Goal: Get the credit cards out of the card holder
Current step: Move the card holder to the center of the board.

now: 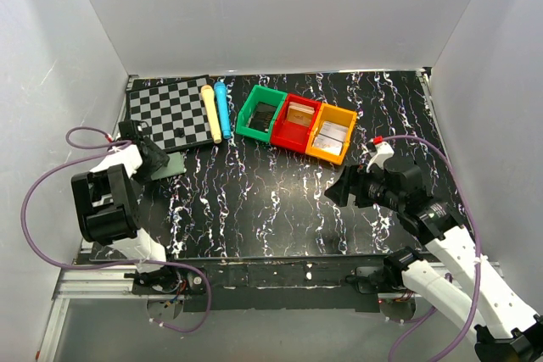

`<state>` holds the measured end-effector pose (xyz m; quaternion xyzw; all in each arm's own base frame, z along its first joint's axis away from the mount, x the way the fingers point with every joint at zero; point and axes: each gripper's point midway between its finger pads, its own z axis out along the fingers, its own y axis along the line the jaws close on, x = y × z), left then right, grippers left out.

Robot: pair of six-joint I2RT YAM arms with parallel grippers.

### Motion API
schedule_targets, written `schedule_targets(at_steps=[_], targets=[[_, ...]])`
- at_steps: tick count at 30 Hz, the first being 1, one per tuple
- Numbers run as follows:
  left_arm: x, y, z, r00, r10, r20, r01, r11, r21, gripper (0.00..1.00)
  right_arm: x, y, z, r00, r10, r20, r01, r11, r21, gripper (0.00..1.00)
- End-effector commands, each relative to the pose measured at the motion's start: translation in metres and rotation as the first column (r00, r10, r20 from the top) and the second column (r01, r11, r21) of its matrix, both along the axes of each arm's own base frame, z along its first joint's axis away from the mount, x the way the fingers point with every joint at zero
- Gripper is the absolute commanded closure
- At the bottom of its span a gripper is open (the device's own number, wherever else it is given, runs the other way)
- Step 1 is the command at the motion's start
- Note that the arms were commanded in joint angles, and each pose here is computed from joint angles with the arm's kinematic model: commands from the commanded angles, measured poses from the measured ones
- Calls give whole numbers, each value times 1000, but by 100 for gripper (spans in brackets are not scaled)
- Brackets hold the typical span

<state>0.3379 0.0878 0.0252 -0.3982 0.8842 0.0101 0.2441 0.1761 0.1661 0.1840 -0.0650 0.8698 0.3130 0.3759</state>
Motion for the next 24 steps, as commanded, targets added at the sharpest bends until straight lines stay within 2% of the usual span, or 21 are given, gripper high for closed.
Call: schedule_targets(at_steps=[1,16,22,24], targets=[[2,-10,0,998,-63,-5,63,997,36,34,4,5,17,998,22,53,-24,999,26,7],[-26,-59,-2,958,-270,-97,276,960,50,41,2,2,15,998,11,61,-13,1000,27,7],[-35,-81,5,927,-361,-99,366,929,47,41,-1,0,15,998,6,62,-7,1000,29,7],[-37,-101,9,902,-425,-83,429,902,47,41,-2,-1,13,998,3,61,-5,1000,30,7]])
